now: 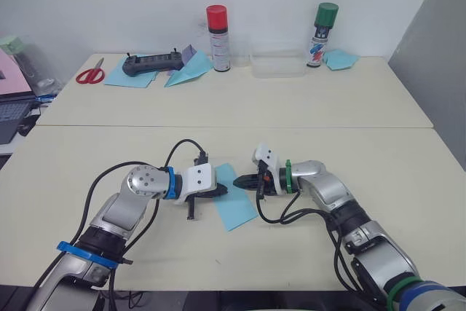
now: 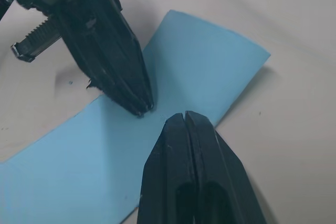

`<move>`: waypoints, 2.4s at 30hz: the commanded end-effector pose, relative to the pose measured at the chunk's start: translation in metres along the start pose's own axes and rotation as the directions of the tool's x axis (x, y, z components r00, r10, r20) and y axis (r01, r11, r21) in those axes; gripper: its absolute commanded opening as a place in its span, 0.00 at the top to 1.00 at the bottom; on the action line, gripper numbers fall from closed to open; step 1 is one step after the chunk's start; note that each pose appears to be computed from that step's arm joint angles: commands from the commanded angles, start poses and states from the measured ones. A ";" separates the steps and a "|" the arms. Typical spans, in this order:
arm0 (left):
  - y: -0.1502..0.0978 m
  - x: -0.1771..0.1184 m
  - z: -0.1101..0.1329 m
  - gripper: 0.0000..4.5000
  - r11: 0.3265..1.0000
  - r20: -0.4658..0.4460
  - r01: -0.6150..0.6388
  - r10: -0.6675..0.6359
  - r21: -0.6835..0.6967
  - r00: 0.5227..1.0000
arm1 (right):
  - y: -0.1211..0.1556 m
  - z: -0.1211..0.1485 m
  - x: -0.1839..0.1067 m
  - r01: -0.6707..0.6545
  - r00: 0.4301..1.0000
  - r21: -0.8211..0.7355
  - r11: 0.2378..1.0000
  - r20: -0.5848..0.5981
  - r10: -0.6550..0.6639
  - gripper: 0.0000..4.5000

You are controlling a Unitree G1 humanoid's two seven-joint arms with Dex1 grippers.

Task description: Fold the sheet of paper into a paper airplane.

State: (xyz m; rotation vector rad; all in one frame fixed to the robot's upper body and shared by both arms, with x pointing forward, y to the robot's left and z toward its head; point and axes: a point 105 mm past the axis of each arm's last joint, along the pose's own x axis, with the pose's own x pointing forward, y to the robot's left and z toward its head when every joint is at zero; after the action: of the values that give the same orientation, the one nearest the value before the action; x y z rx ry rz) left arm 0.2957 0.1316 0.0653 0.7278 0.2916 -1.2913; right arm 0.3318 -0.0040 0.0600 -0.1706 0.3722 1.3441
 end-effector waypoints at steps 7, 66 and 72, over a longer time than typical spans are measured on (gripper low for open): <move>-0.029 0.010 -0.026 1.00 0.992 -0.080 0.087 -0.094 -0.094 0.992 | 0.020 0.013 -0.030 -0.119 0.991 -0.099 0.988 0.045 0.124 1.00; 0.014 -0.047 -0.040 1.00 0.821 -0.170 -0.465 0.433 -0.331 0.885 | 0.038 -0.055 -0.034 -0.104 0.978 -0.087 0.991 -0.188 0.086 1.00; 0.061 -0.088 -0.025 1.00 0.655 -0.092 -0.627 0.657 -0.422 0.748 | 0.039 -0.055 -0.033 -0.107 0.978 -0.088 0.990 -0.188 0.089 1.00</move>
State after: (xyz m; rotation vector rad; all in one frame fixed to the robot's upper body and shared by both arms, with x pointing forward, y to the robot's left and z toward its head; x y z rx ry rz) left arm 0.3258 0.2104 0.0919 0.3707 0.3102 -0.5850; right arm 0.2820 -0.0317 0.0535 -0.3404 0.3346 1.4944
